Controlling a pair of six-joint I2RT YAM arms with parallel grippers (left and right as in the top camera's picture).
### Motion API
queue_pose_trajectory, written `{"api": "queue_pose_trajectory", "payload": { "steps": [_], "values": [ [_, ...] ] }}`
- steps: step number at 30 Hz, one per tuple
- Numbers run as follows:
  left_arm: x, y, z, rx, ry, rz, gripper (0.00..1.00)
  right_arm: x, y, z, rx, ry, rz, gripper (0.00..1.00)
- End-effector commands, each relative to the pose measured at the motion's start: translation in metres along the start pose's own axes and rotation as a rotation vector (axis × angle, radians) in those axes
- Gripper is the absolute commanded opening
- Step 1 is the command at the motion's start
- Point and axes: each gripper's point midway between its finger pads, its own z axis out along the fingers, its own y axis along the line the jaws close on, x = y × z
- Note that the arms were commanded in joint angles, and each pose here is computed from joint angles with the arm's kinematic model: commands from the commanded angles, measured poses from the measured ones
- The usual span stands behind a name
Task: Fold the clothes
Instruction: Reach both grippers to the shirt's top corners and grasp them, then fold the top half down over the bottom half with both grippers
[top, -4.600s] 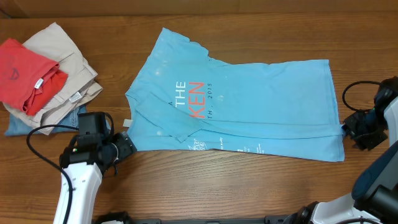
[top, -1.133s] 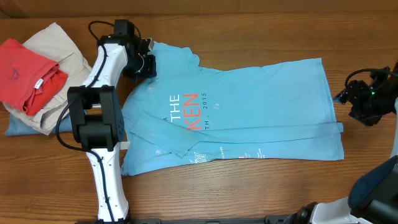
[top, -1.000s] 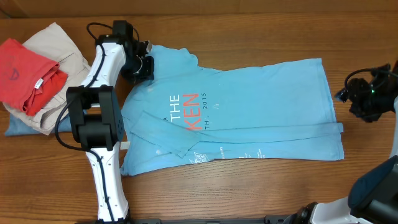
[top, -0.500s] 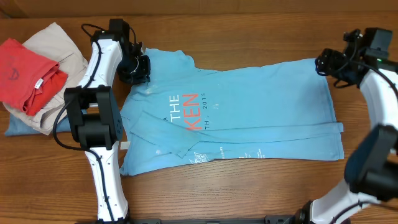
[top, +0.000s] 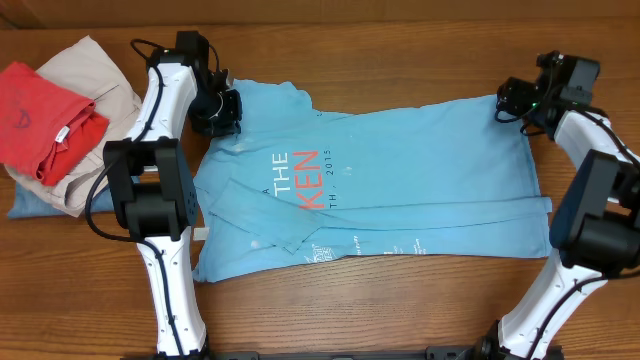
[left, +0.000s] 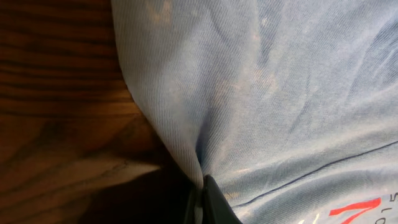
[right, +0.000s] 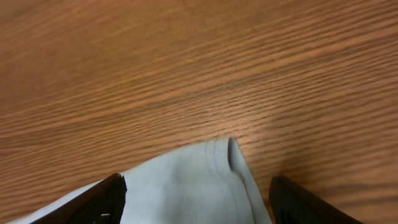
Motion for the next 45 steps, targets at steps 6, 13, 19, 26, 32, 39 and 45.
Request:
{"api": "queue_pose_trajectory", "payload": {
  "steps": [6, 13, 19, 26, 32, 39, 45],
  "values": [
    [-0.003, 0.001, 0.001, -0.027, -0.006, -0.002, 0.06, 0.008, -0.008, 0.030, -0.003, -0.015, 0.014, 0.77],
    [-0.003, 0.000, 0.001, -0.027, -0.006, -0.002, 0.06, 0.025, -0.008, 0.045, -0.027, 0.019, 0.040, 0.58],
    [-0.002, 0.001, 0.001, -0.029, -0.001, -0.006, 0.06, 0.019, -0.009, 0.045, -0.017, 0.002, 0.094, 0.08],
    [-0.006, 0.002, -0.015, -0.021, -0.031, -0.020, 0.04, 0.005, -0.012, 0.031, -0.005, 0.033, 0.145, 0.04],
    [-0.019, -0.007, -0.051, -0.005, -0.129, 0.001, 0.04, -0.029, -0.004, -0.002, -0.002, 0.033, 0.149, 0.04],
    [-0.015, -0.012, -0.077, -0.009, -0.155, 0.008, 0.04, -0.057, 0.004, -0.046, 0.013, 0.024, 0.151, 0.04],
    [0.000, 0.000, -0.083, -0.019, -0.102, -0.030, 0.04, -0.037, -0.011, -0.072, 0.130, 0.123, 0.176, 0.04]
  ]
}}
